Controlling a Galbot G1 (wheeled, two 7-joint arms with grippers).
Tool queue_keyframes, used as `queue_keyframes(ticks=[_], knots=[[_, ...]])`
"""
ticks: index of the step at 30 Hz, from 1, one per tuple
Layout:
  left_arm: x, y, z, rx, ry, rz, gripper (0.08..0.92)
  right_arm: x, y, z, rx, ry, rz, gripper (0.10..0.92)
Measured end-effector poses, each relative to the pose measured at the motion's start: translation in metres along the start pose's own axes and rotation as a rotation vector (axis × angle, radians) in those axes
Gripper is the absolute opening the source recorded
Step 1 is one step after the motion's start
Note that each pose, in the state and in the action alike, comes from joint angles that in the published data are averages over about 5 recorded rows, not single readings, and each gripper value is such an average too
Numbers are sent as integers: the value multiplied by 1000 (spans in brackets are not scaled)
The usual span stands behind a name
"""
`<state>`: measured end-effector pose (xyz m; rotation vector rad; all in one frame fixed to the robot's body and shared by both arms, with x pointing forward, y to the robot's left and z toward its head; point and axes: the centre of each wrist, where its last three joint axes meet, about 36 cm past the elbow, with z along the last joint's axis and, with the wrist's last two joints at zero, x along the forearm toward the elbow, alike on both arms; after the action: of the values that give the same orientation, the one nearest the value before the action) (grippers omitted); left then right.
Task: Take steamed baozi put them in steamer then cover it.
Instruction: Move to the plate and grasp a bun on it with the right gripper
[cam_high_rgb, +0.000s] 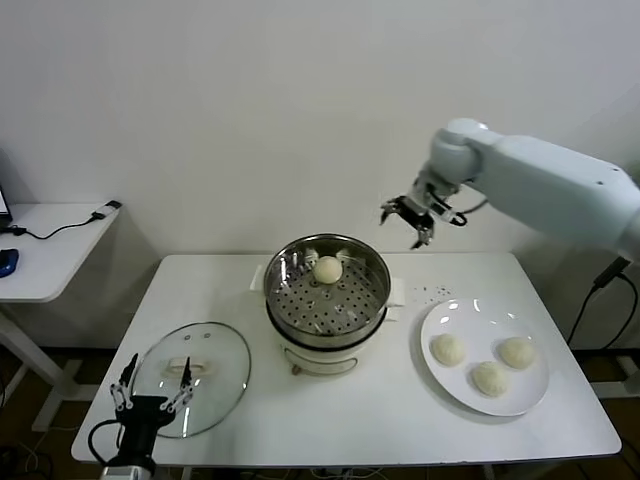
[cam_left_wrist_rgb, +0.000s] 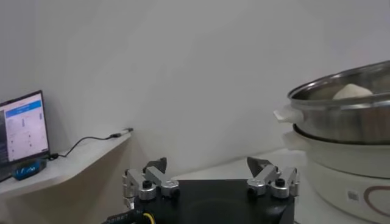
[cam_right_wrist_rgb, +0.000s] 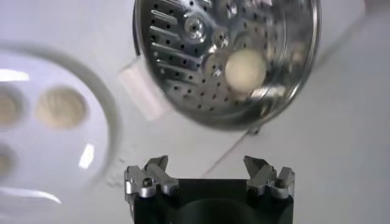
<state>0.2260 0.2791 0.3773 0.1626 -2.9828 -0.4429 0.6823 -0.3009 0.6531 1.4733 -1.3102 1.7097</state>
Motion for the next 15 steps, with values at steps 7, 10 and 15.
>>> queue_keyframes(ticks=[7, 10, 15], knots=[[2, 1, 3, -5, 9, 1, 823, -47, 66, 46, -301, -40, -80, 823], [3, 1, 4, -5, 12, 2, 823, -69, 87, 55, -370, -47, -120, 823], [3, 0, 6, -7, 18, 3, 823, -104, 115, 61, -441, -48, -181, 823]])
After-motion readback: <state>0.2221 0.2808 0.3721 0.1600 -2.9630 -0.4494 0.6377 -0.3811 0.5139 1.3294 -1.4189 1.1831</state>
